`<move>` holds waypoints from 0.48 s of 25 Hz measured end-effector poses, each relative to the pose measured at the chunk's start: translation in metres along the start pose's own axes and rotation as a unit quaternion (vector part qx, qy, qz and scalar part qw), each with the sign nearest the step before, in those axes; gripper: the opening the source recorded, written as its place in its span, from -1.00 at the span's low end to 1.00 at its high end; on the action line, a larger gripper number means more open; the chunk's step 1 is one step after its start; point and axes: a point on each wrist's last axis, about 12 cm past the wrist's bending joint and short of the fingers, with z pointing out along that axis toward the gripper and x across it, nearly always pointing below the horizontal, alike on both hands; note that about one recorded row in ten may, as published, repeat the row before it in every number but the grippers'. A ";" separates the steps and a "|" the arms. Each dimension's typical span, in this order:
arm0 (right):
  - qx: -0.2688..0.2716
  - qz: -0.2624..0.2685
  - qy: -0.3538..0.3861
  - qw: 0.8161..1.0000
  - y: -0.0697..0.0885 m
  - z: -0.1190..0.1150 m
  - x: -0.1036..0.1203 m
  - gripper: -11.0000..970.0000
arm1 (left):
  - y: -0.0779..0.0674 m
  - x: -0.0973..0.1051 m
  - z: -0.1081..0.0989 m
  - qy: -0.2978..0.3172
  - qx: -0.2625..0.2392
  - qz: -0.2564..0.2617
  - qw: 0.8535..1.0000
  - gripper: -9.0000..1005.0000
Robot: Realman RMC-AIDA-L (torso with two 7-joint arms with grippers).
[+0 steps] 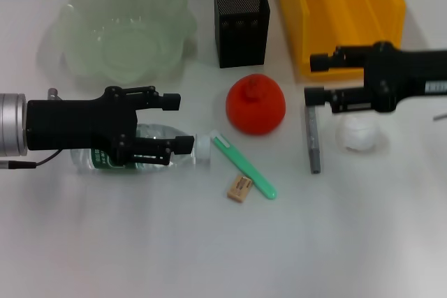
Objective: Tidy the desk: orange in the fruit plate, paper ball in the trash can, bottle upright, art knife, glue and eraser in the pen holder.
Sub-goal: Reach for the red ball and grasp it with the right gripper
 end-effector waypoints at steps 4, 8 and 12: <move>-0.001 0.019 0.041 0.999 -0.005 0.005 -0.027 0.52 | -0.001 0.001 0.001 0.000 0.001 0.001 1.000 0.69; 0.003 0.030 0.089 0.996 -0.012 0.015 -0.046 0.52 | -0.001 0.002 0.001 0.000 0.002 -0.001 1.000 0.69; 0.016 0.036 0.113 0.993 -0.017 0.021 -0.051 0.51 | -0.002 0.003 0.002 -0.002 0.001 -0.002 1.000 0.69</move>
